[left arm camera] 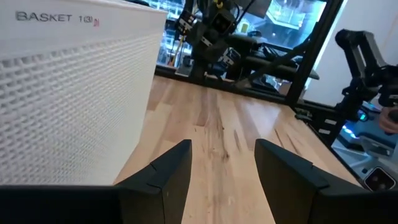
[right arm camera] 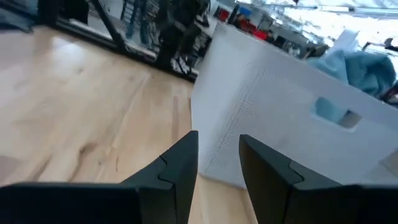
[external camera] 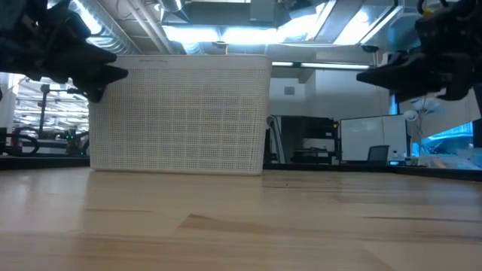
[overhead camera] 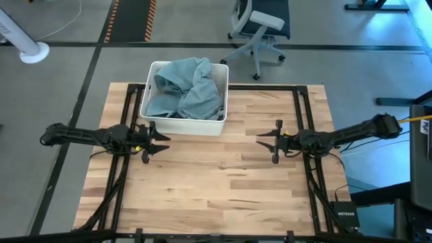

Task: Sort clothes
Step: Return to Home Position

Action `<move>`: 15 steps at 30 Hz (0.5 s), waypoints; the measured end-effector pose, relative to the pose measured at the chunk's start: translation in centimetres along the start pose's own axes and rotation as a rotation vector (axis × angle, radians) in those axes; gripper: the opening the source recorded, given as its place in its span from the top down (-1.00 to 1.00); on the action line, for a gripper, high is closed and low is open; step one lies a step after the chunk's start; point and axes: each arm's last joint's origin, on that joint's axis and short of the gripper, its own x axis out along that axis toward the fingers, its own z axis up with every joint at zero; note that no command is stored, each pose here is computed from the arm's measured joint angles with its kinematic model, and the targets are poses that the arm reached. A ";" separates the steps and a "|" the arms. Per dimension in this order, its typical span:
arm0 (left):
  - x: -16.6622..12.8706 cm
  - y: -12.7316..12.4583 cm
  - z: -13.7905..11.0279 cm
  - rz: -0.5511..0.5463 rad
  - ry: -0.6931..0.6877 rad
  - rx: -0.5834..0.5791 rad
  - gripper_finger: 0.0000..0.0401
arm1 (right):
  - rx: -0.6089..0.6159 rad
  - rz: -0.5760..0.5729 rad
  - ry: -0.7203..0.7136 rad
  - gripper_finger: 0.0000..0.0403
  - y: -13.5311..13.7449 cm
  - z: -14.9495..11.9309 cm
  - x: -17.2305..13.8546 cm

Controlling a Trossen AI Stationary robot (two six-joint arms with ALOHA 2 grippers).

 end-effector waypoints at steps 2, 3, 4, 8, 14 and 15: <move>-0.1 0.0 0.0 0.000 -0.003 0.001 0.14 | -0.012 0.005 0.030 0.33 0.0 -0.3 -0.2; -0.1 0.0 0.0 0.000 -0.005 0.003 0.14 | -0.016 0.010 0.043 0.33 0.0 -0.4 -0.4; -0.1 0.0 0.0 0.000 -0.005 0.005 0.14 | -0.018 0.011 0.049 0.33 0.0 -0.4 -0.5; -0.2 0.0 0.1 -0.003 -0.018 0.019 0.14 | -0.026 0.016 0.070 0.33 -0.1 -0.6 -1.1; -0.2 0.0 0.2 -0.003 -0.021 0.028 0.14 | -0.045 0.013 0.062 0.33 -0.4 -0.6 -2.2; -0.2 0.0 0.2 -0.003 -0.022 0.030 0.14 | -0.045 0.014 0.064 0.33 -0.4 -0.6 -2.4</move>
